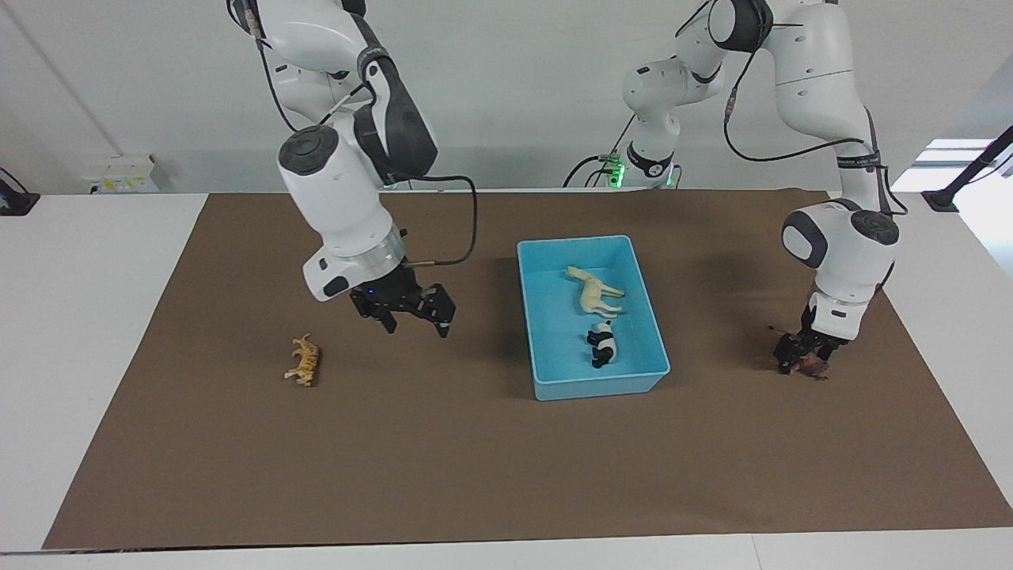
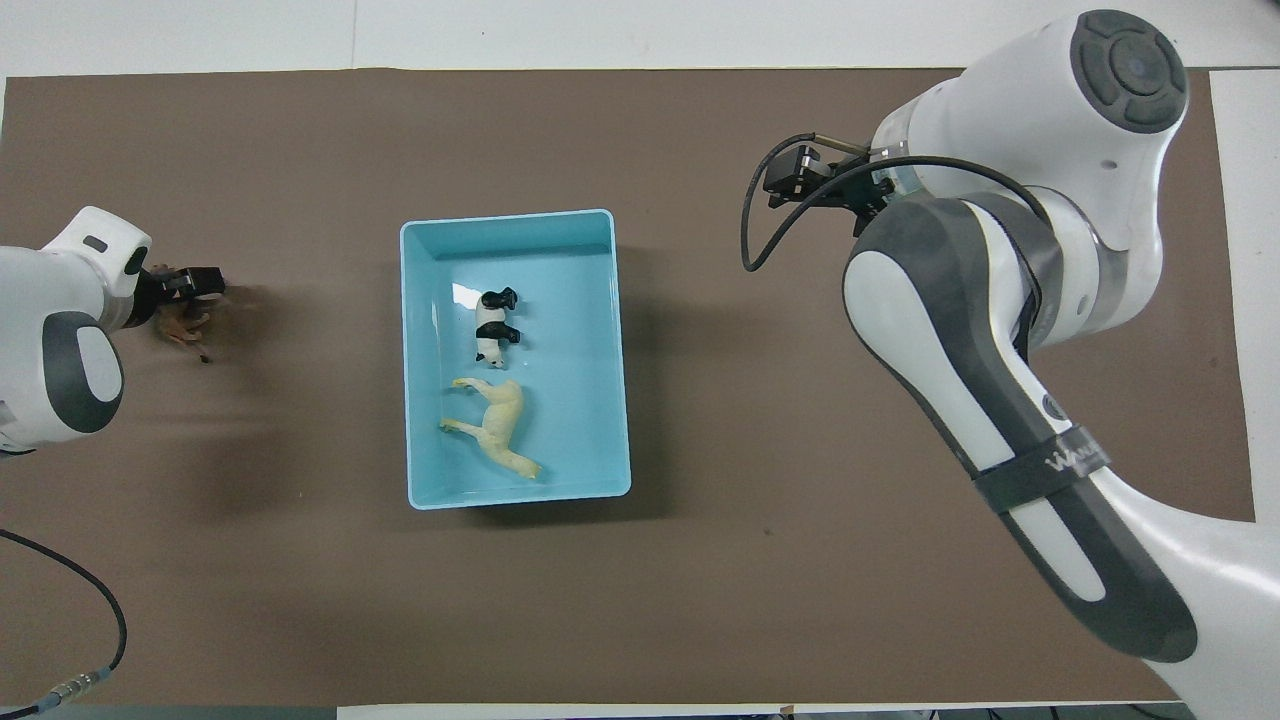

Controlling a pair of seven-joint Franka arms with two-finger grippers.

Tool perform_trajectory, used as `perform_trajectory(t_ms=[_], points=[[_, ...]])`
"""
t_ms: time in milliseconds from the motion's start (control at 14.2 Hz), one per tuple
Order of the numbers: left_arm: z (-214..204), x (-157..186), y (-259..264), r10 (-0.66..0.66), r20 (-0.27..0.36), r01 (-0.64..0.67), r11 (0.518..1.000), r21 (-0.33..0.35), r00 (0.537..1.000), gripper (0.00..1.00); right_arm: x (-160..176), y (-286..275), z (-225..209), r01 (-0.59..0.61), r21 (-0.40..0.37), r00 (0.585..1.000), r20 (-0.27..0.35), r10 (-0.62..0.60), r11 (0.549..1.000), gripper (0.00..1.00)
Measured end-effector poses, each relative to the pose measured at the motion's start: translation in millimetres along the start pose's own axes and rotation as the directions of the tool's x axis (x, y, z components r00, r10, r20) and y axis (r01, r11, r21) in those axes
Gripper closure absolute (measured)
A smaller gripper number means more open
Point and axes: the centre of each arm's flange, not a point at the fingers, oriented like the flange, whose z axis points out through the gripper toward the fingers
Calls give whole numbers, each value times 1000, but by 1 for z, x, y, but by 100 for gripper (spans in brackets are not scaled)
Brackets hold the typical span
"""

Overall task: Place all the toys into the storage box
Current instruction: 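Grasp the brown lion with the left gripper while the right gripper reaches the tiger, then drop the lion into the box while the right gripper grasps the tiger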

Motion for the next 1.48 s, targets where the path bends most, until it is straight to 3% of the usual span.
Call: perform_trajectory(t_ms=[141,492,633,774,985,1126,1477], points=[[-7,2,0,1,-11,-1,1000,0,1000,28,8,33,14,-14,-26,1000,26,15,1000,0],[-30,24,0,-9,23,8,1000,3,1000,28,21,145,44,38,-118,999,40,-34,992,0],[-73,47,20,-57,58,57,998,-2,997,28,23,161,50,40,-146,999,21,-37,988,0],[-129,55,79,-132,89,133,991,-8,987,29,22,165,61,42,-152,999,22,-39,987,0],[-197,26,215,-247,124,250,968,-12,961,29,22,174,79,65,-187,998,39,-59,980,0],[-210,-8,292,-301,136,306,952,-19,944,33,25,189,85,78,-195,996,51,-69,978,0],[-200,-82,384,-300,166,307,952,-18,939,36,20,204,108,87,-196,996,53,-78,977,0]])
